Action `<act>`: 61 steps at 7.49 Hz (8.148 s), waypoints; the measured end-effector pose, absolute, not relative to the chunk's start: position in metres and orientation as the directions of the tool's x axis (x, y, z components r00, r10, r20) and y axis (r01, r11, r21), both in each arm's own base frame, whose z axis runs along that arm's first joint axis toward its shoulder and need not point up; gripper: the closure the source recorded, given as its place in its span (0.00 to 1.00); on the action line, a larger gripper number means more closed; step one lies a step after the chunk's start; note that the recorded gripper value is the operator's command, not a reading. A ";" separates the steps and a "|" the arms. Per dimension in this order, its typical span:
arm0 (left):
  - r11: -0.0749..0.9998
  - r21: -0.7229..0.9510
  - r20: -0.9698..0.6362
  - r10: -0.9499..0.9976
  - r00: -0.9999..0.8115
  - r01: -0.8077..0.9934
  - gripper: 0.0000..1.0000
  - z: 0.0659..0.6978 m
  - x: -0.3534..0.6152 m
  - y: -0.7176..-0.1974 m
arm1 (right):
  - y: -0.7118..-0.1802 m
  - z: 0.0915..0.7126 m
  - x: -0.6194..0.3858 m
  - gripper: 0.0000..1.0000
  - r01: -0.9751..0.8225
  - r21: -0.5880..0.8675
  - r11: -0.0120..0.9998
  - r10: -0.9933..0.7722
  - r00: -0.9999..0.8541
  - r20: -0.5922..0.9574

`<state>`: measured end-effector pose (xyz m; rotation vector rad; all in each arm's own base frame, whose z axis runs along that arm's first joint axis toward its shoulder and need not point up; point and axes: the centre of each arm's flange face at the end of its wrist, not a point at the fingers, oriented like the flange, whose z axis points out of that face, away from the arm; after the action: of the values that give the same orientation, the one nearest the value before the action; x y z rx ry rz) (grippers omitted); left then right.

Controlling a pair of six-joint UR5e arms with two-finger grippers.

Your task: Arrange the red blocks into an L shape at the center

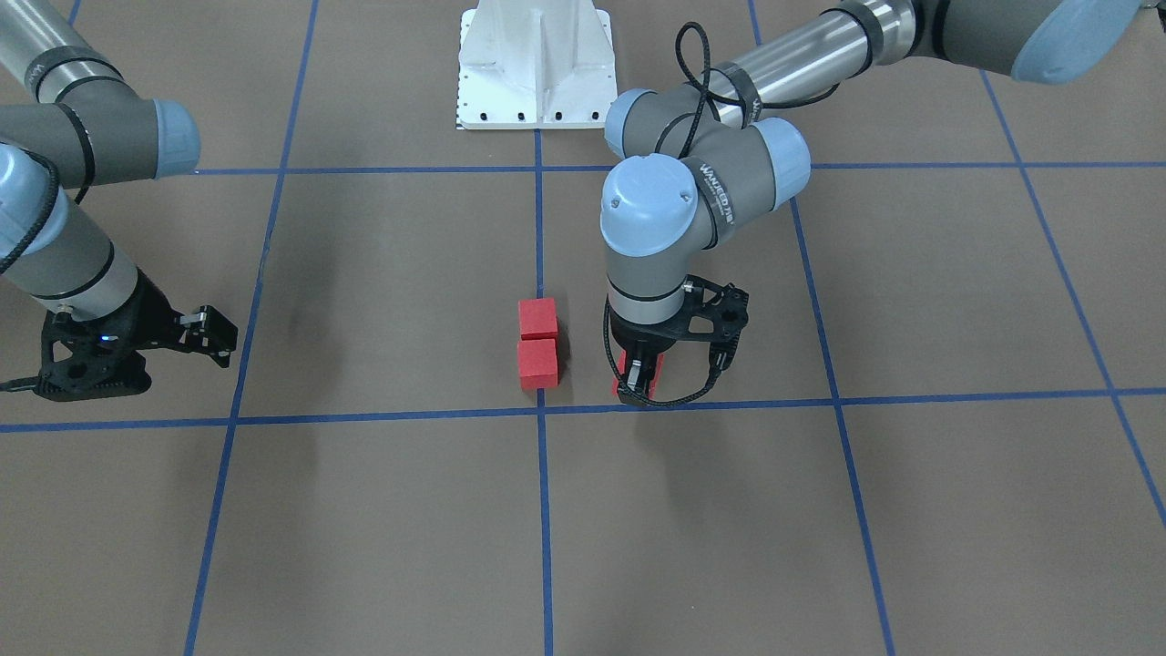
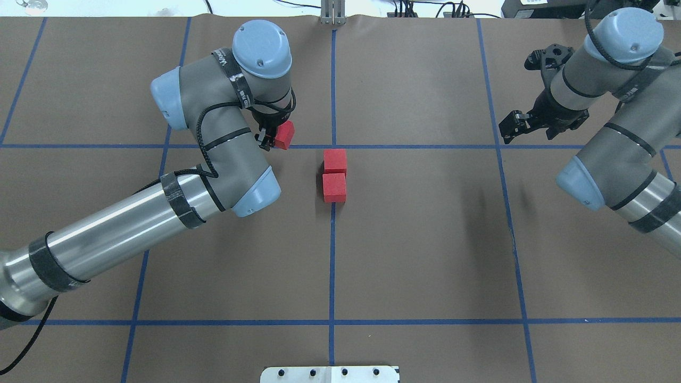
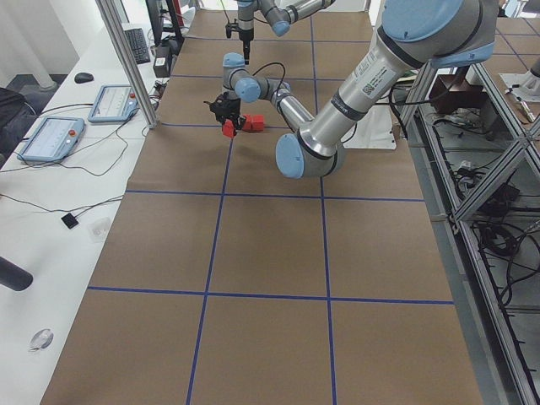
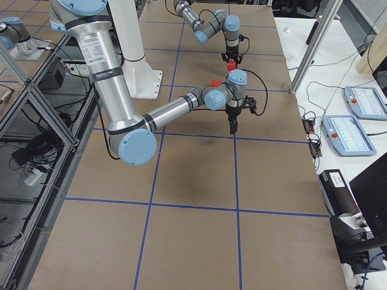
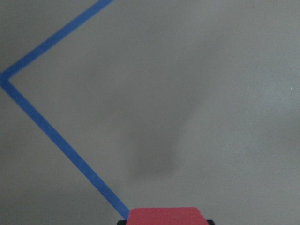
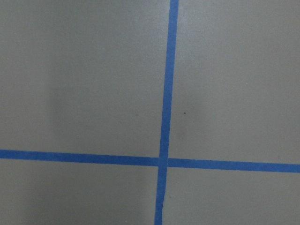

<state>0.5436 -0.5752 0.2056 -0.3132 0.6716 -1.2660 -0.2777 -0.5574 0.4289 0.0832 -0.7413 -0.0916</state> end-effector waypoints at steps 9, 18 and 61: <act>0.102 -0.613 -0.091 -0.994 0.057 0.783 1.00 0.208 0.591 -0.563 | -0.554 0.465 -0.181 0.01 0.112 0.182 0.977 -0.207 0.706 0.678; 0.076 -0.620 -0.067 -0.997 0.044 0.781 1.00 0.194 0.614 -0.560 | -0.555 0.464 -0.182 0.01 0.113 0.185 0.976 -0.210 0.705 0.678; 0.963 0.237 -0.643 0.254 0.722 -0.128 0.00 0.646 -0.069 -0.518 | -0.508 0.623 0.057 0.01 -0.073 0.034 0.997 0.025 0.673 0.739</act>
<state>-0.0688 -0.5180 0.6459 0.1804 0.7351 0.2127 0.0570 -0.5085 0.6234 0.0622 -0.8311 0.0552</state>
